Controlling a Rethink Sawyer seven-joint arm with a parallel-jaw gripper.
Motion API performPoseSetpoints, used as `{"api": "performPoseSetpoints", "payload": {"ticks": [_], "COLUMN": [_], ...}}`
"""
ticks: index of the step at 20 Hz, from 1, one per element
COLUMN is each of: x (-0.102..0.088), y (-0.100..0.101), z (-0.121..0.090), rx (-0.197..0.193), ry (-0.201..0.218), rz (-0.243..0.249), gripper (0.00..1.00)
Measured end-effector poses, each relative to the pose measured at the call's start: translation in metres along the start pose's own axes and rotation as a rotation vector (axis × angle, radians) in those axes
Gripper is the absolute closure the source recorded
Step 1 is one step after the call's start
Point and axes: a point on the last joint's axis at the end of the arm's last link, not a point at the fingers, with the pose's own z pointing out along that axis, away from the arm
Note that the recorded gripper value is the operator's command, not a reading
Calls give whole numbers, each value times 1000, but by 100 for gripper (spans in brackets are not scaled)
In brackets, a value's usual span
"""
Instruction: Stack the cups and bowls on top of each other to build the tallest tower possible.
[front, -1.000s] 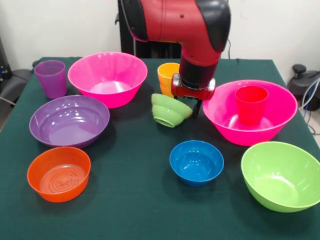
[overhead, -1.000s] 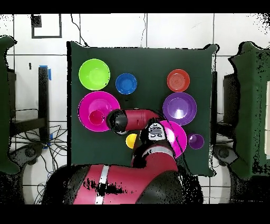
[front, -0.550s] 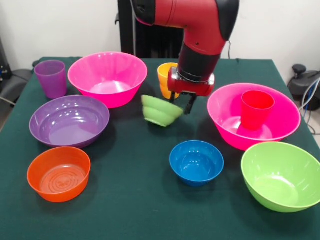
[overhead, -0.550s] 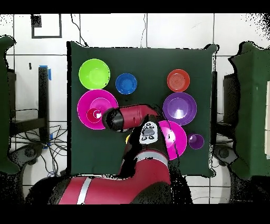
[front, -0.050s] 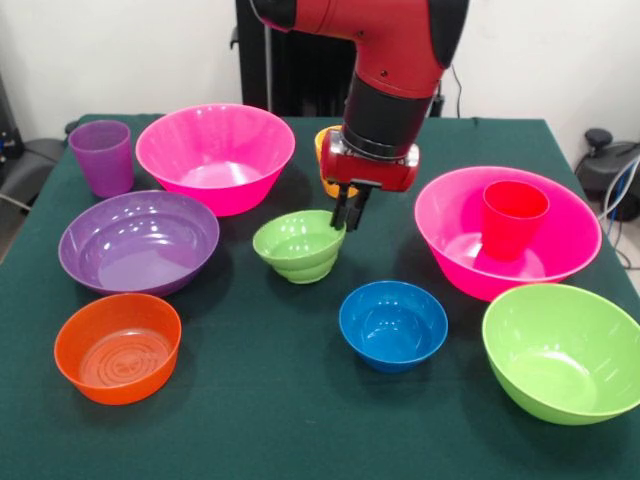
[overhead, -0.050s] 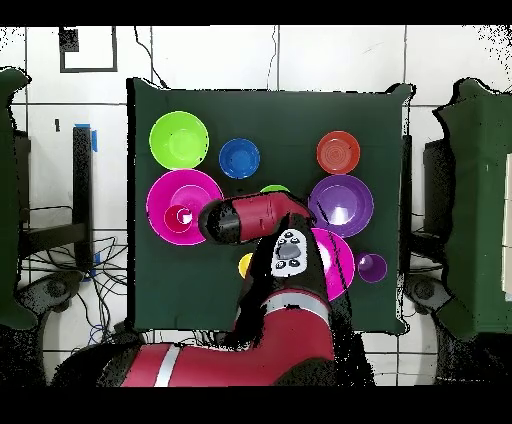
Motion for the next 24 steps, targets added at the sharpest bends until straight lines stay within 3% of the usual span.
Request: {"api": "performPoseSetpoints", "payload": {"ticks": [3, 14, 15, 18, 19, 21, 22, 24], "x": [-3, -2, 1, 6, 10, 13, 16, 17], "y": [-7, -9, -6, 0, 7, 15, 29, 36], "z": [0, -2, -8, -20, -33, -47, -70, -83], "rx": [0, 17, 49, 97, 134, 171, 222, 249], "ry": [-17, -6, 17, 62, 103, 149, 220, 255], "rz": [5, 1, -18, -47, -67, -86, -108, -117], "gripper": [100, 100, 100, 100, 100, 100, 100, 100]}}
